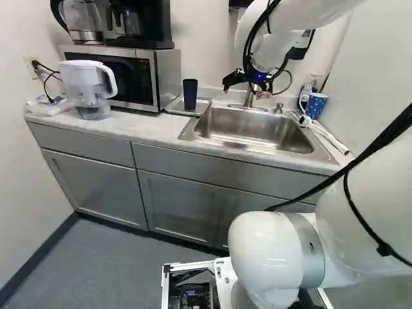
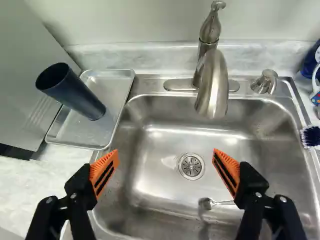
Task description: Rinse the cup and place it in the tray
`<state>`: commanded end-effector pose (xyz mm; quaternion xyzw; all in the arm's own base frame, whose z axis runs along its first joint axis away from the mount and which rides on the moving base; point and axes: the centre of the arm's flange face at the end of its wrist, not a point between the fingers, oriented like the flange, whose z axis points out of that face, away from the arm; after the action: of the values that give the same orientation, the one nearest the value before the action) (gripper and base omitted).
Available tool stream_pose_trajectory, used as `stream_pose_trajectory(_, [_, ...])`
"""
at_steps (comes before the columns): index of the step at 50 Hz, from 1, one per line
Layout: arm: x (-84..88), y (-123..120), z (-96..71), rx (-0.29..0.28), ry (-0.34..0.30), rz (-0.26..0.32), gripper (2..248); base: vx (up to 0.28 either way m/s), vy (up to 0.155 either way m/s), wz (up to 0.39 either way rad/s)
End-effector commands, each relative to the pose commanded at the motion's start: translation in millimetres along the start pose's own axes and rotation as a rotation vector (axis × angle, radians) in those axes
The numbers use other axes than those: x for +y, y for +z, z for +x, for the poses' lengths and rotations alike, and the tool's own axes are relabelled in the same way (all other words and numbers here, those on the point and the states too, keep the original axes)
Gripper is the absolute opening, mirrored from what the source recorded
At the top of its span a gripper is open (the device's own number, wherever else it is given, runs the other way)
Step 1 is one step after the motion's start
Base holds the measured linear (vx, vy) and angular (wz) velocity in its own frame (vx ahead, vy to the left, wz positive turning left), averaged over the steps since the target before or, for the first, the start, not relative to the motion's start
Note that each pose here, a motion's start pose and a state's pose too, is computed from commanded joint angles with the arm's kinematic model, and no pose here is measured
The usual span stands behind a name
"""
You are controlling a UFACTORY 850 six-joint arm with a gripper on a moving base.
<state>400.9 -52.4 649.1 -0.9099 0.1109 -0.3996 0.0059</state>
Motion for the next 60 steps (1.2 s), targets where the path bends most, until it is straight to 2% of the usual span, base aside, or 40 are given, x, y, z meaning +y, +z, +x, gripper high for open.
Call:
stream_pose_trajectory(28, [0.0, 0.0, 0.0, 0.000, 0.000, 0.000, 247, -0.012, 0.000, 0.000])
stream_pose_trajectory(60, [0.0, 0.0, 0.0, 0.000, 0.000, 0.000, 247, -0.069, 0.002, 0.001])
